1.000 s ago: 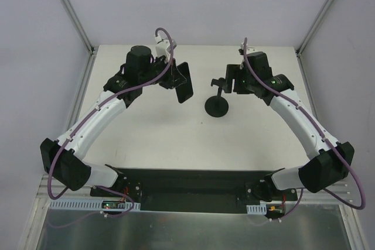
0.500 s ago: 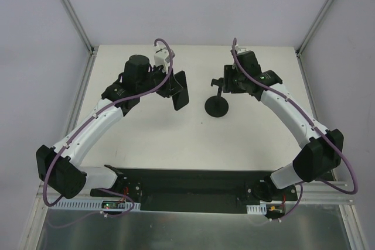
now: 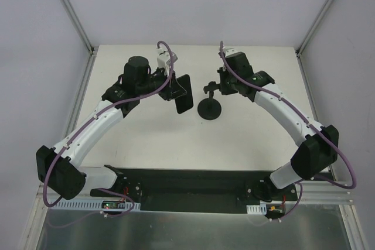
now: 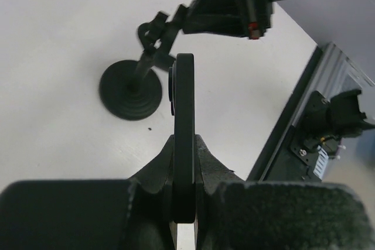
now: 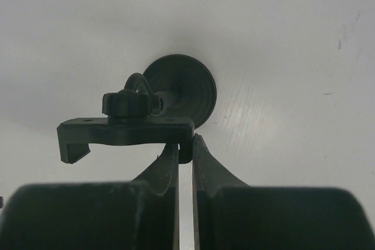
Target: Place the phone on the phone stand
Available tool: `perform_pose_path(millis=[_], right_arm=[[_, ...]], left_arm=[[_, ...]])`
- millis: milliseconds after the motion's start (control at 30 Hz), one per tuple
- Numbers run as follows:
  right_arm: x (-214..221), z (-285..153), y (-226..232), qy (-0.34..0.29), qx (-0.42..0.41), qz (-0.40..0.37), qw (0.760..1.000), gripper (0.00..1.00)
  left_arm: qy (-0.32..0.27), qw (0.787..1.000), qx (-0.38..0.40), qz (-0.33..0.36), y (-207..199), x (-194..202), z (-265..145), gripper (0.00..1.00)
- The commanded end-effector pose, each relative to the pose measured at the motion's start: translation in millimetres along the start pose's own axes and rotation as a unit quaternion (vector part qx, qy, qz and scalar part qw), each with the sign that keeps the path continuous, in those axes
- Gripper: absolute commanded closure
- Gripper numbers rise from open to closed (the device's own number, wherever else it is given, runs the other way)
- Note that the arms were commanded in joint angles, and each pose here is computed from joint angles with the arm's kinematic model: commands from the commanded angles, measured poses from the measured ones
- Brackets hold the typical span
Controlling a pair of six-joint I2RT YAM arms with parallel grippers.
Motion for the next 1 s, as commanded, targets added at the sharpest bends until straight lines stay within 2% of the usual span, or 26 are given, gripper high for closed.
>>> perform_pose_path(millis=[0,167,400,467,700,733,833,967], right_arm=[[-16,-20,29,-0.052,-0.112,-0.058,0.991,0.99],[-12,-19,60,-0.041,-0.168,-0.1,0.98,0.99],[-17,-13,83,-0.022,-0.205,-0.097,0.974,0.99],[-18,-14,84,-0.019,-0.205,-0.099,0.974,0.94],[-17,-22,86,-0.026,-0.23,-0.105,0.967,0.81],[-17,-21,87,-0.024,-0.233,-0.105,0.966,0.77],[-17,-23,87,-0.022,-0.237,-0.106,0.965,0.55],[-15,-29,80,-0.029,-0.224,-0.111,0.968,0.48]], left_arm=[[-0.064,0.984,0.143,0.087,-38,-23,-23,1.0],[-0.083,0.972,0.183,0.124,-45,-17,-30,1.0],[-0.105,0.962,0.204,0.15,-41,-4,-25,1.0],[-0.122,0.955,0.208,0.17,-43,-4,-28,1.0],[-0.126,0.945,0.224,0.201,-44,-6,-27,1.0],[-0.123,0.945,0.227,0.201,-42,-6,-25,1.0],[-0.127,0.942,0.229,0.21,-41,-15,-26,1.0],[-0.133,0.942,0.225,0.209,-38,-21,-33,1.0]])
Point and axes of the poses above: each gripper's point midway between its finger pads, its own z axis out along the fingers, its own y axis along the line the jaws close on, x = y × z, the point moved 9 cm from there along -z, back along the fingers
